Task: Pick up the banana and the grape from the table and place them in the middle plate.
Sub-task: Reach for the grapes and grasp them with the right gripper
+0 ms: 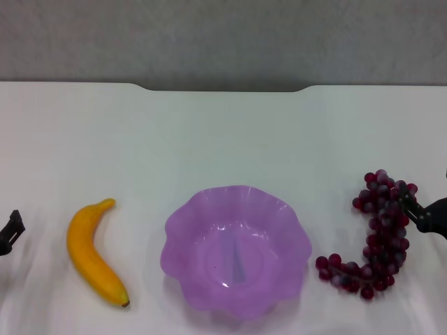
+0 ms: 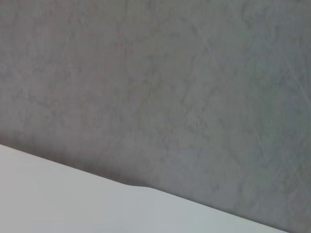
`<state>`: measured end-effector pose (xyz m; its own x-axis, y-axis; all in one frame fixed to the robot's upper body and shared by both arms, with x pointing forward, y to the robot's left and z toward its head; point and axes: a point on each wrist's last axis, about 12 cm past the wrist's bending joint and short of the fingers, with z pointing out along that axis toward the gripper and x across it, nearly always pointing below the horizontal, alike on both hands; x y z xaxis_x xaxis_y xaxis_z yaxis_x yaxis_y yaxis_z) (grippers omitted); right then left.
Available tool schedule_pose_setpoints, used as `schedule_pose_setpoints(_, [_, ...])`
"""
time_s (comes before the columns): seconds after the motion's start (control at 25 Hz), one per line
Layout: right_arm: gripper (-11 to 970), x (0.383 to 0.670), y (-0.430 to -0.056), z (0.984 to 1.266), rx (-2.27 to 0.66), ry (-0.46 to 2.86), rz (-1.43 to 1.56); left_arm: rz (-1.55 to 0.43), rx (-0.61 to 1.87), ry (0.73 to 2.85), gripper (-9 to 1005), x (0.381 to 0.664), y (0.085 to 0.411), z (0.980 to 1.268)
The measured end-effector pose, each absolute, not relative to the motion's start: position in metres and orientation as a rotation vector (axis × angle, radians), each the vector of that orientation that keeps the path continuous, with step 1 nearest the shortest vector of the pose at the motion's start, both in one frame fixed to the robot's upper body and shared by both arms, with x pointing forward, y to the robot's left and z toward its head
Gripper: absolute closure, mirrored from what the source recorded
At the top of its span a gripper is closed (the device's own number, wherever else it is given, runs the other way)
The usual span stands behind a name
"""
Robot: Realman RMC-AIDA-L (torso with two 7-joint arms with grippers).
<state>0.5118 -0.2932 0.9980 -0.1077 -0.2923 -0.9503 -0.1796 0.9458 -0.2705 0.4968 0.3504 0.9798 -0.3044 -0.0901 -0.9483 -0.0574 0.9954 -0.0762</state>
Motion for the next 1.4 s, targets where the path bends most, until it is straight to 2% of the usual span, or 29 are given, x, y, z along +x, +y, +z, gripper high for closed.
schedule_pose_setpoints(0.36, [69, 0.512, -0.293, 0.998, -0.362, 1.691, -0.098, -0.118, -0.098, 1.856, 149, 0.512, 0.338, 0.988])
schedule_pose_setpoints(0.68, [72, 0.522, -0.275, 1.003, -0.383, 1.701, -0.051, -0.105, -0.104, 1.864, 149, 0.505, 0.343, 0.986])
schedule_pose_setpoints(0.96, [75, 0.535, -0.243, 1.019, -0.407, 1.791, -0.026, -0.089, -0.095, 1.874, 148, 0.501, 0.346, 0.984])
schedule_pose_setpoints(1.4, [80, 0.552, -0.253, 1.057, -0.345, 2.117, 0.164, -0.081, -0.107, 1.875, 149, 0.499, 0.348, 0.983])
